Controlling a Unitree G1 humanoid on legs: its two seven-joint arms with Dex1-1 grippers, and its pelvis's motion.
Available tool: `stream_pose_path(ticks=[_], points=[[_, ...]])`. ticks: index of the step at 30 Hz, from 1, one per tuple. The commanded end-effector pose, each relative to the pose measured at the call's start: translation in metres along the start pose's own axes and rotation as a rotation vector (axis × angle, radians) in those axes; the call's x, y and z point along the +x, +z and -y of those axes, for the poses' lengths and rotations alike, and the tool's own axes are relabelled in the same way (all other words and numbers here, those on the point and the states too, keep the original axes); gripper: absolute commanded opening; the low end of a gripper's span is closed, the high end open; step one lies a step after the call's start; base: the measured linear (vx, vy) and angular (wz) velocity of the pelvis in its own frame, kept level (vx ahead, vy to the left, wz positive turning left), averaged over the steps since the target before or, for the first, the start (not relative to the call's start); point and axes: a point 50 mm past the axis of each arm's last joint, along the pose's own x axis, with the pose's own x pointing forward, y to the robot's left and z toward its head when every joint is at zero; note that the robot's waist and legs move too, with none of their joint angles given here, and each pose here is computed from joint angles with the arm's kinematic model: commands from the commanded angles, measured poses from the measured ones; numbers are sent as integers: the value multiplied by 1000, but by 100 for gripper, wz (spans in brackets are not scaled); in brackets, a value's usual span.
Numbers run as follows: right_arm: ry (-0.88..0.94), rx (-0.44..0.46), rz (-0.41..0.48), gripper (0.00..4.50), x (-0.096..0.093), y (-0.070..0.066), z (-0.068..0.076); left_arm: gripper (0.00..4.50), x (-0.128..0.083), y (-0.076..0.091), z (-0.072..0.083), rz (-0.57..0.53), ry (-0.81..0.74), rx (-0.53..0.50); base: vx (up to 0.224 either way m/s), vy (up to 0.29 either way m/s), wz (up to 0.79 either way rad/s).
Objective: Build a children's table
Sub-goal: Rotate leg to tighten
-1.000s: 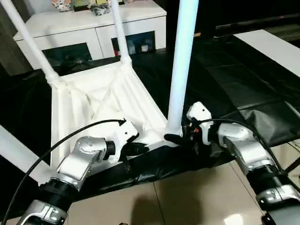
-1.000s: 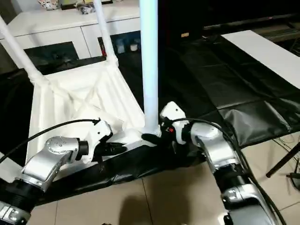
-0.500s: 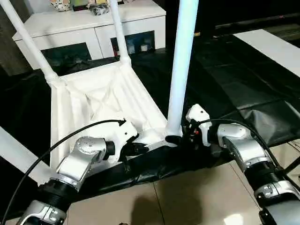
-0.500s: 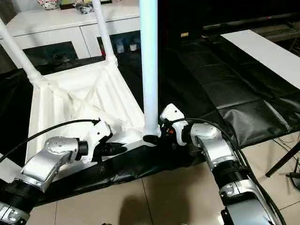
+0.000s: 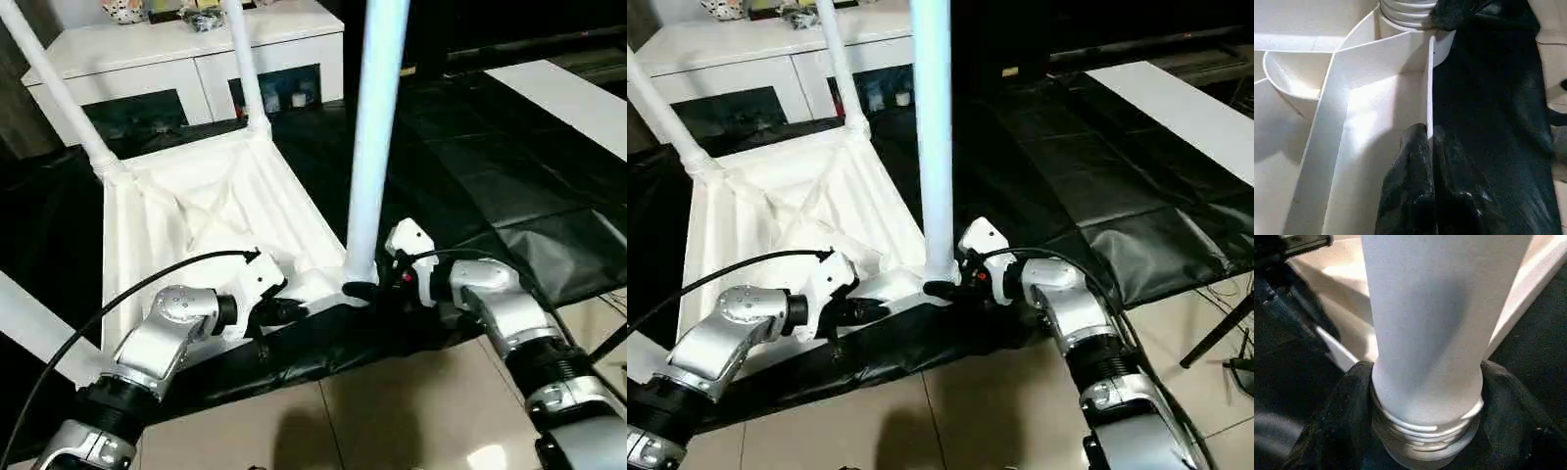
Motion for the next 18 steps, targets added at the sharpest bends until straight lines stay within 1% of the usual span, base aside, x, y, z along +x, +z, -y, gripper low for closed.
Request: stream_pose_path(ticks=[1,2,3,5,7,9,11,14,15,17,18], points=[[-245,73,22,272,7,-1,13,0,7,-3,-7,15,81,-84,0,0,0],[-245,73,22,272,7,-1,13,0,7,-3,-7,15,81,-84,0,0,0],[-334,136,27,272,15,-5,12,0,18,3,-9,38,128,-121,0,0,0],[-419,199,29,272,26,-7,9,0,31,12,-11,54,172,-147,0,0,0],[-458,224,29,272,30,-7,8,0,36,16,-12,59,189,-154,0,0,0],[-539,270,24,272,40,-5,6,0,49,24,-13,53,242,-159,0,0,0],[-555,278,22,272,43,-4,6,0,51,26,-13,48,253,-156,0,0,0],[-643,325,26,272,60,3,2,0,68,30,-11,14,329,-125,0,0,0],[-655,318,21,272,64,6,-1,0,72,31,-11,8,346,-116,0,0,0],[-617,308,38,272,73,11,-7,0,77,33,-7,14,339,-96,0,0,0],[-617,308,38,307,73,11,-7,0,77,33,-7,14,339,-96,0,0,0]])
